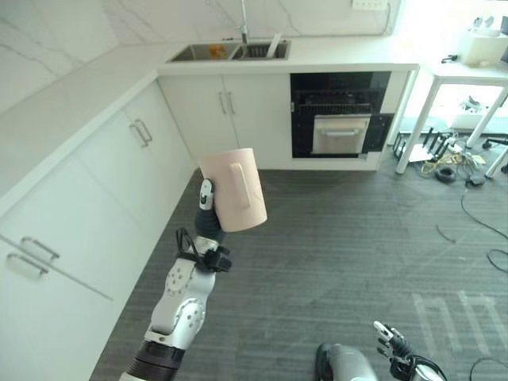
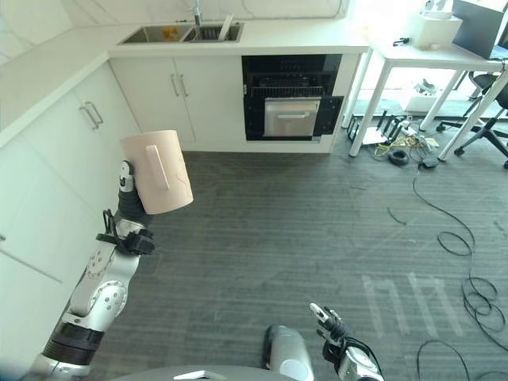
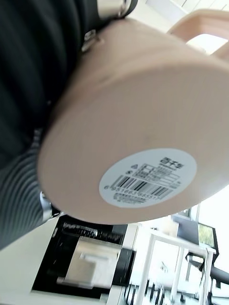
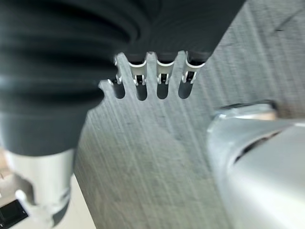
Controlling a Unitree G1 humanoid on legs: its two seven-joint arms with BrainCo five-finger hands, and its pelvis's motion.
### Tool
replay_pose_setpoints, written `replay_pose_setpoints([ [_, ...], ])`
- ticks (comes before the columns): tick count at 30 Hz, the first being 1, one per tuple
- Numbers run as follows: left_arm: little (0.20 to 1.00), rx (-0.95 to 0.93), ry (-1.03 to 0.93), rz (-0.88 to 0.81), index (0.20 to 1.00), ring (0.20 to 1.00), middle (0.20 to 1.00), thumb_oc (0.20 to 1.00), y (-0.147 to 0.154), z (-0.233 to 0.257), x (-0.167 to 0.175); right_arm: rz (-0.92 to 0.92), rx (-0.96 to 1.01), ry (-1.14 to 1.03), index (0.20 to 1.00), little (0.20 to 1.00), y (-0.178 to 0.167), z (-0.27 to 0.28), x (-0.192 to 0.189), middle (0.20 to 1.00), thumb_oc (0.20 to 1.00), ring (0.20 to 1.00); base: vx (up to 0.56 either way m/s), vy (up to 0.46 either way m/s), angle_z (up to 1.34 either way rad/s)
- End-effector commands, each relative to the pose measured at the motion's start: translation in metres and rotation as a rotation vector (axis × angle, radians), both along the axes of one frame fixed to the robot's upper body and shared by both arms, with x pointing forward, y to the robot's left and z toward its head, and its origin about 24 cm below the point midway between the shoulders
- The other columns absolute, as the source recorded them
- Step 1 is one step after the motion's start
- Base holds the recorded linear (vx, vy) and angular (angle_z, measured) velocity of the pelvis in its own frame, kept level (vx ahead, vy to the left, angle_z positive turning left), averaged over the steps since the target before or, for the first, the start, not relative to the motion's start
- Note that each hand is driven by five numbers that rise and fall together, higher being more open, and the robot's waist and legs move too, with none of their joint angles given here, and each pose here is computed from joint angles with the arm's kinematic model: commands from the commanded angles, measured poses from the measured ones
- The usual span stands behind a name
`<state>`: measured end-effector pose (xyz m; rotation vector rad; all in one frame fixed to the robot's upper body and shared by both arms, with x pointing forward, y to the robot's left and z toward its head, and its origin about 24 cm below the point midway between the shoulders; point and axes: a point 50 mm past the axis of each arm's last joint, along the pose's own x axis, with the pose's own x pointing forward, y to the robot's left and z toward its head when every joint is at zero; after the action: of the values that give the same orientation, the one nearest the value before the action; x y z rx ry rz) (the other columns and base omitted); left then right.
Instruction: Place the dishes in the dishwasher.
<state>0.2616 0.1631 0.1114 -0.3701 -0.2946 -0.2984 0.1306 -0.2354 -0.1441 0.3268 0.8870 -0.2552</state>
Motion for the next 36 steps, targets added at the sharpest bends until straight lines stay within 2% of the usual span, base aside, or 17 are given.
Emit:
replay_pose_setpoints([
  [1,0.2,0.0,-0.26,0.018,0.2,0.2,0.2,0.2,0.004,0.05,0.005,0.021,-0.072,-0.055,1.0,1.0,-0.017,0.011,0.016,1.0,1.0,1.0,0.38,-0.203,-0.07],
  [12,0.2,-0.009,-0.219,0.065,0.2,0.2,0.2,0.2,0.034,0.035,0.001,0.077,-0.063,-0.038,1.0,1.0,-0.013,0.009,0.016,1.0,1.0,1.0,0.56,0.102,-0.69],
  [16,0.2,0.011,-0.183,-0.01,0.2,0.2,0.2,0.2,0.026,0.036,0.007,0.076,-0.106,-0.029,1.0,1.0,-0.005,0.005,0.009,1.0,1.0,1.0,0.6,0.273,-0.4],
  [21,0.2,0.009,-0.163,-0.012,0.2,0.2,0.2,0.2,0.019,0.032,0.012,0.102,-0.132,-0.047,1.0,1.0,0.001,0.005,0.008,1.0,1.0,1.0,0.35,0.085,0.53],
  [29,0.2,0.032,-0.188,0.005,0.2,0.2,0.2,0.2,0.018,0.042,0.012,0.123,-0.127,-0.089,1.0,1.0,-0.004,0.01,0.016,1.0,1.0,1.0,0.32,-0.367,0.51],
  [31,0.2,-0.016,-0.172,0.024,0.2,0.2,0.2,0.2,0.018,0.04,0.007,0.29,-0.213,-0.092,1.0,1.0,-0.001,0.013,0.023,1.0,1.0,1.0,0.43,-0.656,0.18],
  [36,0.2,-0.046,-0.195,0.016,0.2,0.2,0.2,0.2,0.017,0.045,0.003,0.306,-0.235,-0.101,1.0,1.0,-0.005,0.017,0.028,1.0,1.0,1.0,0.17,-0.327,-0.12],
])
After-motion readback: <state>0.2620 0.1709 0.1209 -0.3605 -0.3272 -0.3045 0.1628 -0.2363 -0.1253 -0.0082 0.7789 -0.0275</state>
